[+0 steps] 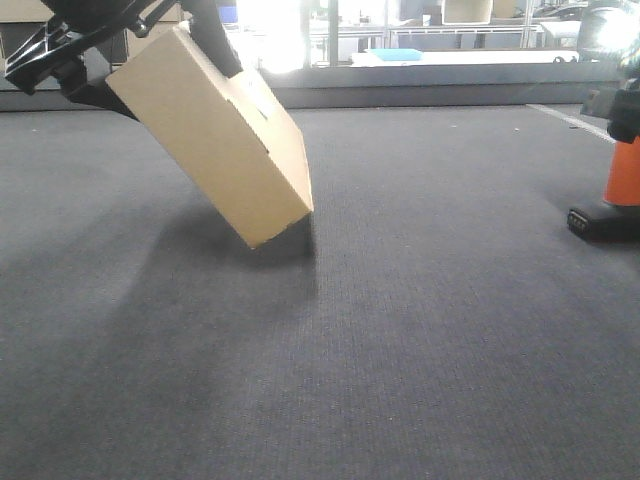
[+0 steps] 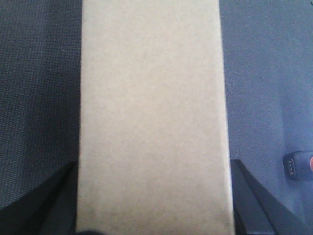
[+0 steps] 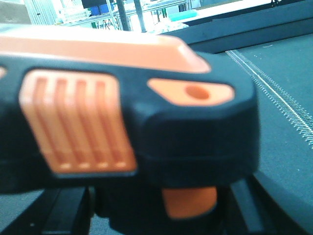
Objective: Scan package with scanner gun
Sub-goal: 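Grasp the orange scanner gun by its head with the right gripper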
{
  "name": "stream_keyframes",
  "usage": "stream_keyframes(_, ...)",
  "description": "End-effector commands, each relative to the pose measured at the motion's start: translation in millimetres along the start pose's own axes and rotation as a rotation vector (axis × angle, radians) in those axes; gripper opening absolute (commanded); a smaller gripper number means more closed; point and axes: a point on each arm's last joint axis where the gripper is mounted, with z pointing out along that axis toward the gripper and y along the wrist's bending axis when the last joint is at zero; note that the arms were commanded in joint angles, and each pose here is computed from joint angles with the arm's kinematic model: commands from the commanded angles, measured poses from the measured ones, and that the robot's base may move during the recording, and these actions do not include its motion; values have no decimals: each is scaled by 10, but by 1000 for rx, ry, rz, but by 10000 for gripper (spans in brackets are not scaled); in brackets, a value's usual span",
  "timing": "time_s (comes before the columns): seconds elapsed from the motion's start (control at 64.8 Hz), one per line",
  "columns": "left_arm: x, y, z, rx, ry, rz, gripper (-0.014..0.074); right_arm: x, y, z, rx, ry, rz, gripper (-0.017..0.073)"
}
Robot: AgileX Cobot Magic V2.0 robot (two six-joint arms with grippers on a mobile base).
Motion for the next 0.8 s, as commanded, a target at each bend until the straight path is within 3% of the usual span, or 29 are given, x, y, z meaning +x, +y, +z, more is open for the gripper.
stream_keyframes(0.0,-25,-43,-31,22,-32,7,-16,-29,-17,6,5,-27,2,181)
stream_keyframes(0.093,-25,-43,-31,22,-32,7,-16,-29,-17,6,5,-27,2,134)
stream_keyframes(0.247,-25,-43,-31,22,-32,7,-16,-71,6,4,-20,-73,-11,129)
stream_keyframes(0.401,-25,-43,-31,22,-32,7,-16,-140,22,-10,-24,-116,-108,129)
stream_keyframes(0.633,-25,-43,-31,22,-32,7,-16,-318,-26,-45,78,-182,-293,129)
stream_keyframes(0.787,-25,-43,-31,22,-32,7,-16,-456,-71,45,164,-225,-313,129)
